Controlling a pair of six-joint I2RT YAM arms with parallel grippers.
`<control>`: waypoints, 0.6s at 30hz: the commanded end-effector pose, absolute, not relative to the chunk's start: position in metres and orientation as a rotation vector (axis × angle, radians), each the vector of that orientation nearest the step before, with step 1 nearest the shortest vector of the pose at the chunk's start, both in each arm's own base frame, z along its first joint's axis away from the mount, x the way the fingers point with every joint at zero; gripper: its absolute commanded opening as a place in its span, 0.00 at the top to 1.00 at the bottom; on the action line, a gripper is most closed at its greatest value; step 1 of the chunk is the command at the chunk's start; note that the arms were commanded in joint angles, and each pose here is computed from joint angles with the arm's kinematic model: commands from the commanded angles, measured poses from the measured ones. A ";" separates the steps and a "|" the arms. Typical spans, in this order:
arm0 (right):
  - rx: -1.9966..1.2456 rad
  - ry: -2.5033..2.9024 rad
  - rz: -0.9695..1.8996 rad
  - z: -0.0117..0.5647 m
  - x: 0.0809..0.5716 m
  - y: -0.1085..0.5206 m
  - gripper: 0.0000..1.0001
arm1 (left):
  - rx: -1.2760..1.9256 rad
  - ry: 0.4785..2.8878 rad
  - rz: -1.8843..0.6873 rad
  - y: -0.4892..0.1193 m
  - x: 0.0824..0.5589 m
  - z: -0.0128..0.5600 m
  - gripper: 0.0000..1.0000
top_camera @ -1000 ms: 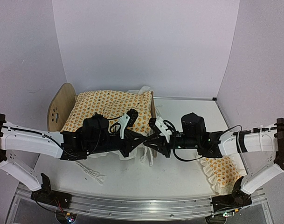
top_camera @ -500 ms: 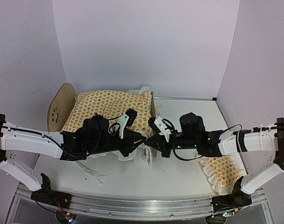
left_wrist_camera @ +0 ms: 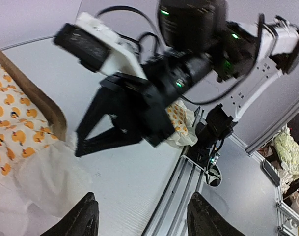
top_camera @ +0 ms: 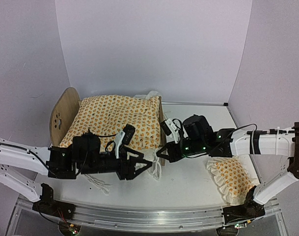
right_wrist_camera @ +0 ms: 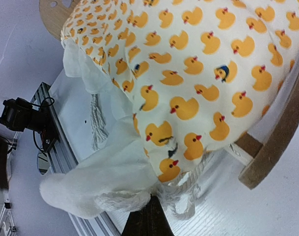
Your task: Set up the pet bed
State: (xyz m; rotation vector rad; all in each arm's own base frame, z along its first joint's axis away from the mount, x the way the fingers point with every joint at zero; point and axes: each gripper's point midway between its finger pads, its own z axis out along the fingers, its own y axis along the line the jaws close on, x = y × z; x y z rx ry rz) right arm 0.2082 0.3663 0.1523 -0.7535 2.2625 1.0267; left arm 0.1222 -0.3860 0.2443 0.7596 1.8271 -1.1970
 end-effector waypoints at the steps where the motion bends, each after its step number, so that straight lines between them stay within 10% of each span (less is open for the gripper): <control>1: -0.598 2.307 1.109 0.178 0.209 0.370 1.00 | 0.742 1.743 -1.130 -0.394 0.078 0.242 0.40; 18: -0.491 2.432 1.081 0.182 0.200 0.385 1.00 | 0.683 1.803 -0.727 -0.446 0.137 0.115 0.37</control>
